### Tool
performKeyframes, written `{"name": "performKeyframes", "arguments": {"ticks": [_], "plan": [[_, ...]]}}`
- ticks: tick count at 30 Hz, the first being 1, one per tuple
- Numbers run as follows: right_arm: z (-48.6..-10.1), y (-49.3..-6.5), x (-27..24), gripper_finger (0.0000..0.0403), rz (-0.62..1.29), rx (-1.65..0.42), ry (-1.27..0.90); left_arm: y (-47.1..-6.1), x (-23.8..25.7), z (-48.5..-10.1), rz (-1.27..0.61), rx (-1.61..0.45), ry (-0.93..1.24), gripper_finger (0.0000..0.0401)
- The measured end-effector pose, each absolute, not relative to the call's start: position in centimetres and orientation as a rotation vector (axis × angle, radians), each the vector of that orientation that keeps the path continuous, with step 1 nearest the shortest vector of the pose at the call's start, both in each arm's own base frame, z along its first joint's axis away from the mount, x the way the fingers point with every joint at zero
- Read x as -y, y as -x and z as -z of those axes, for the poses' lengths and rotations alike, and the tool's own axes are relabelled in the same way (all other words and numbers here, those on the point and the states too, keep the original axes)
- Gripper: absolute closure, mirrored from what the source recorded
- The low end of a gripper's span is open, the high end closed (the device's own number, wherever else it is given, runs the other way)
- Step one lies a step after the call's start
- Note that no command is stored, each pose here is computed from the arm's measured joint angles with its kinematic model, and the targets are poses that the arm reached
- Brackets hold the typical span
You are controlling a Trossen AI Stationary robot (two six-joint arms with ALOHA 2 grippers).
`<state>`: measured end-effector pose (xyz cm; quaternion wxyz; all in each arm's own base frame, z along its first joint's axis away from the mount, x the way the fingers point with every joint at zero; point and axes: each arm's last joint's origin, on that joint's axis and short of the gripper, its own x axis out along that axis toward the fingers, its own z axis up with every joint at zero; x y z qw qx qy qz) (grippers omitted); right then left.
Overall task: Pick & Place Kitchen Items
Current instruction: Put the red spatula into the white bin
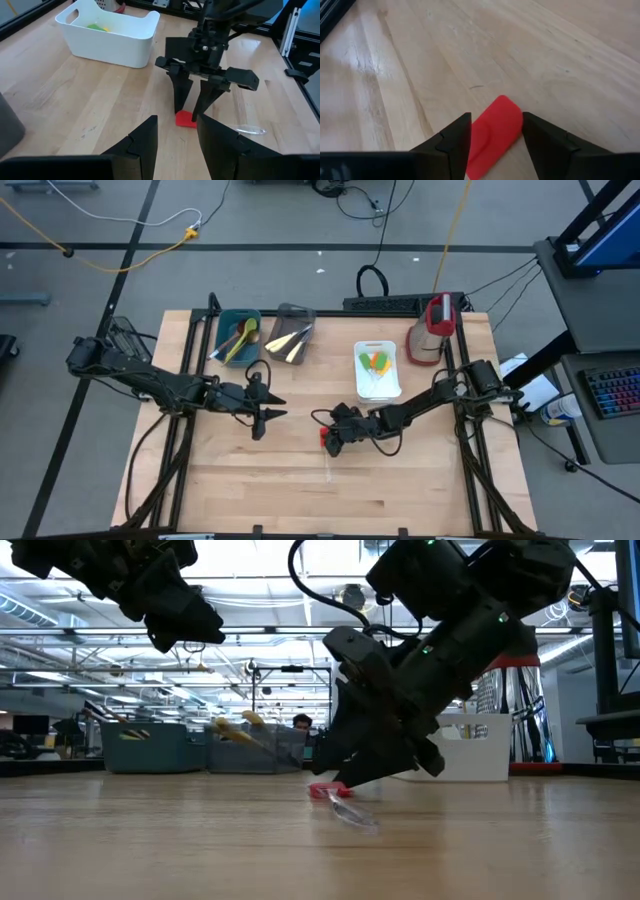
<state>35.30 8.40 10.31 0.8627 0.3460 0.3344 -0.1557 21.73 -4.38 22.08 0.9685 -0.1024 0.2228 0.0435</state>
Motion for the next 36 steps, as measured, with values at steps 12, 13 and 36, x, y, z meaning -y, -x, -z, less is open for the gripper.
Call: {"name": "performKeyframes", "arguments": {"ticks": [12, 13, 36], "plan": [[-10.1, -35.2, -8.3, 0.0332, 0.334, -0.72, -0.75, -21.7, 4.4, -22.1, -0.088, -0.451, 0.208, 0.0261], [-10.1, -35.2, -8.3, 0.0341, 0.336, -0.718, -0.745, -21.7, 4.4, -22.1, -0.088, -0.451, 0.208, 0.0261], [-14.3, -34.8, -8.3, 0.0401, 0.202, -0.631, -0.521, -21.6, 4.3, -21.8, -0.098, -0.479, 0.223, 0.0261]]}}
